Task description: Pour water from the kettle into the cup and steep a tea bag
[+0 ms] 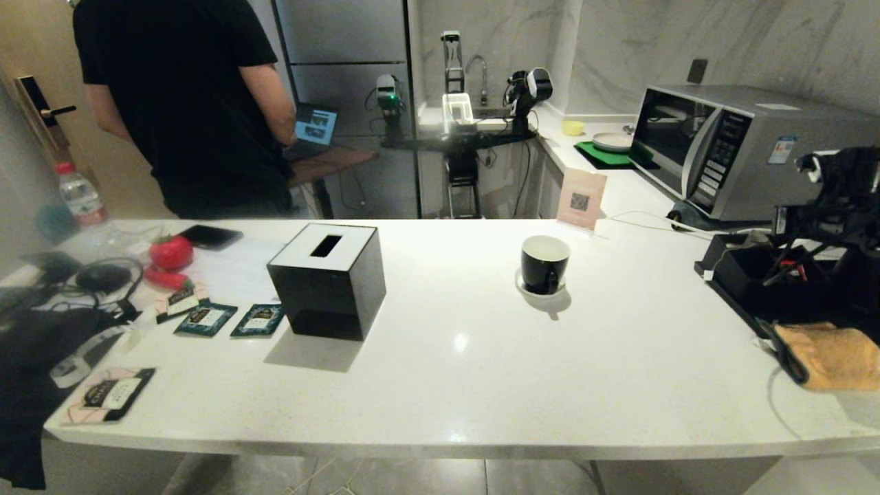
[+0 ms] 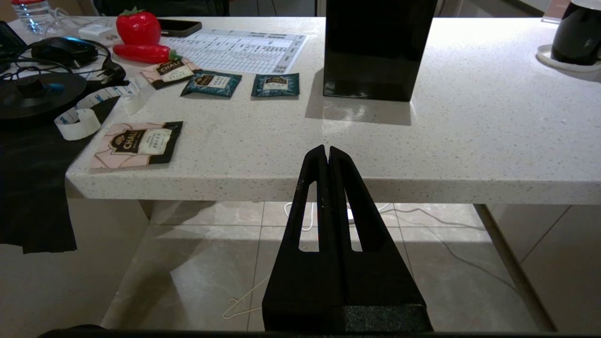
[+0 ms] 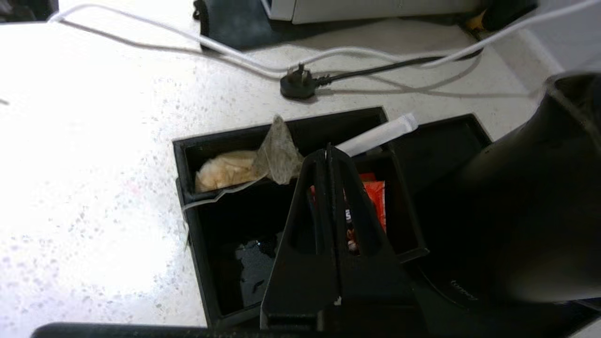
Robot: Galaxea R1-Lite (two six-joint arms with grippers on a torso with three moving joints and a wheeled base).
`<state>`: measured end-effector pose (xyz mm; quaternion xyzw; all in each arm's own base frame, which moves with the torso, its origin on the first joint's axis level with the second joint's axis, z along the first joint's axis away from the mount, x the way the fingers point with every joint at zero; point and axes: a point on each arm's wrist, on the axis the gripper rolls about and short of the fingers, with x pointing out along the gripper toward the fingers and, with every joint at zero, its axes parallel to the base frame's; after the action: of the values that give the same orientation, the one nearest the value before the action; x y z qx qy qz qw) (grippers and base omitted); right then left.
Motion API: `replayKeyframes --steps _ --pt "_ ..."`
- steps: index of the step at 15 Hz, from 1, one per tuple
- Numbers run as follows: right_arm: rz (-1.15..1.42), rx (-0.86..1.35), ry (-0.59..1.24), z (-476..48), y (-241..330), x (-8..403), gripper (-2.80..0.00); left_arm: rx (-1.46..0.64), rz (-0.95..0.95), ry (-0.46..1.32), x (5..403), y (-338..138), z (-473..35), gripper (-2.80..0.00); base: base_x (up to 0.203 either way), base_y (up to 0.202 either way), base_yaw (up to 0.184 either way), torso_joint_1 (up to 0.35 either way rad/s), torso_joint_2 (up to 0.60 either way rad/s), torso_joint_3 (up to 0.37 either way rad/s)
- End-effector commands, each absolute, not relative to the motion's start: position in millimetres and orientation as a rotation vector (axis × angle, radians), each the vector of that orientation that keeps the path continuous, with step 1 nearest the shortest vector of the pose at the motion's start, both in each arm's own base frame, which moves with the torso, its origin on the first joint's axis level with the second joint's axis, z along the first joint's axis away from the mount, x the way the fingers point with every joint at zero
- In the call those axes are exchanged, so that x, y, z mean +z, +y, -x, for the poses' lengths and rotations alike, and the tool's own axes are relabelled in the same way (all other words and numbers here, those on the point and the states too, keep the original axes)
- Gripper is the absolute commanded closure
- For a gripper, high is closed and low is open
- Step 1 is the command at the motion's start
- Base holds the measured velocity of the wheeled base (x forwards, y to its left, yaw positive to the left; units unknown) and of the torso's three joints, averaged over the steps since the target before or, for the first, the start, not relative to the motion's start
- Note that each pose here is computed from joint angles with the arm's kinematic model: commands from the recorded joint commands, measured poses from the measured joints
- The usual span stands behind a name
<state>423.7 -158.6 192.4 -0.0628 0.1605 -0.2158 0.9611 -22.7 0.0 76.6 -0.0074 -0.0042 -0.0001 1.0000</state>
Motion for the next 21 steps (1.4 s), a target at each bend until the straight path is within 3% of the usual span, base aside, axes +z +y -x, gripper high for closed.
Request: replayKeyframes --steps 1,21 --pt "0.134 -0.474 0.323 -420.0 -157.5 200.3 0.00 0.000 0.015 -0.009 76.6 0.0 22.7 0.00 0.000 0.000 0.000 0.000 0.00 0.000" --pt "0.005 -0.657 0.335 -429.9 -133.4 189.9 0.00 0.000 0.015 -0.008 76.6 0.0 22.6 0.00 0.000 0.000 0.000 0.000 0.00 0.000"
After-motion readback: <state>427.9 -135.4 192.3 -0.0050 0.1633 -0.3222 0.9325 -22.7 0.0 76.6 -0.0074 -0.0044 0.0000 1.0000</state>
